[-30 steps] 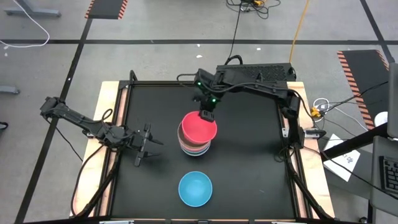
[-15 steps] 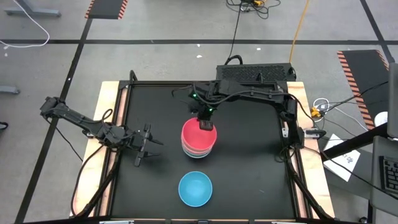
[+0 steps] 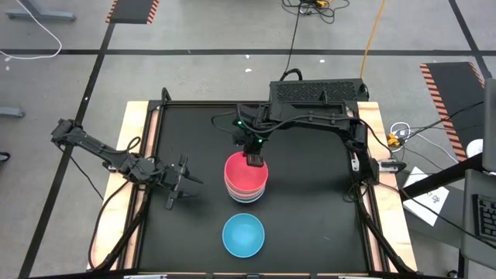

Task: Nest bowls inside each other
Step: Stack the red bowl on the gray bowl

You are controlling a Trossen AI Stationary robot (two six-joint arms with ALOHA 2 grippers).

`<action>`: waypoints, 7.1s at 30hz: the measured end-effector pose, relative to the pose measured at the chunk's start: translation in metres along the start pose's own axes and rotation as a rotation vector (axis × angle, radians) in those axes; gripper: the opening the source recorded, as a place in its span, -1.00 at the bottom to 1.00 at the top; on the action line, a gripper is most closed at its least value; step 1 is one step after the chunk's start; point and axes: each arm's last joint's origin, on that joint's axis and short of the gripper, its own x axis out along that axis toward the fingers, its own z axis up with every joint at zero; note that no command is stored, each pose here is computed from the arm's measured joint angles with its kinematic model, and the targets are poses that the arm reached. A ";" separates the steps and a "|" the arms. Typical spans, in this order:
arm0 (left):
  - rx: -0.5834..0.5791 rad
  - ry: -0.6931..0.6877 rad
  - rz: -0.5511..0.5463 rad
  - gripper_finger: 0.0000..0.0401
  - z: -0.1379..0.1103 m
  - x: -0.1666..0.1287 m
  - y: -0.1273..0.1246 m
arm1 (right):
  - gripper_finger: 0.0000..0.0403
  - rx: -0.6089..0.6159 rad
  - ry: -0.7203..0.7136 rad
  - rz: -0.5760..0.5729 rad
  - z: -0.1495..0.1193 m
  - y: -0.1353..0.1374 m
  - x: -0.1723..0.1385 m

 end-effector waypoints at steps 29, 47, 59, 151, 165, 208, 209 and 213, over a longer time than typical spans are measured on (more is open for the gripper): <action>0.001 0.016 0.000 0.04 -0.002 0.000 0.000 | -1.00 -0.034 0.028 -0.089 0.008 0.022 -0.018; -0.019 0.019 0.000 0.04 -0.002 0.000 0.000 | -0.99 0.012 0.017 -0.074 0.008 0.023 -0.019; -0.022 0.048 0.000 0.04 -0.005 0.000 0.000 | -0.60 -0.041 -0.085 -0.023 0.018 0.028 -0.019; -0.002 -0.006 -0.034 0.04 0.000 -0.001 -0.005 | -1.00 -0.192 -0.317 0.136 -0.002 0.091 -0.050; -0.002 0.053 -0.034 0.04 -0.005 -0.001 -0.005 | -1.00 -0.098 -0.380 0.124 -0.001 0.044 -0.060; -0.017 0.016 -0.007 0.04 -0.002 -0.001 -0.005 | -1.00 -0.015 -0.375 0.192 -0.017 0.023 -0.012; -0.020 0.016 -0.007 0.04 -0.002 -0.001 -0.005 | -1.00 -0.014 -0.375 0.192 -0.017 0.023 -0.012; -0.030 0.016 -0.007 0.04 -0.002 -0.001 -0.005 | -1.00 -0.010 -0.374 0.191 -0.017 0.022 -0.013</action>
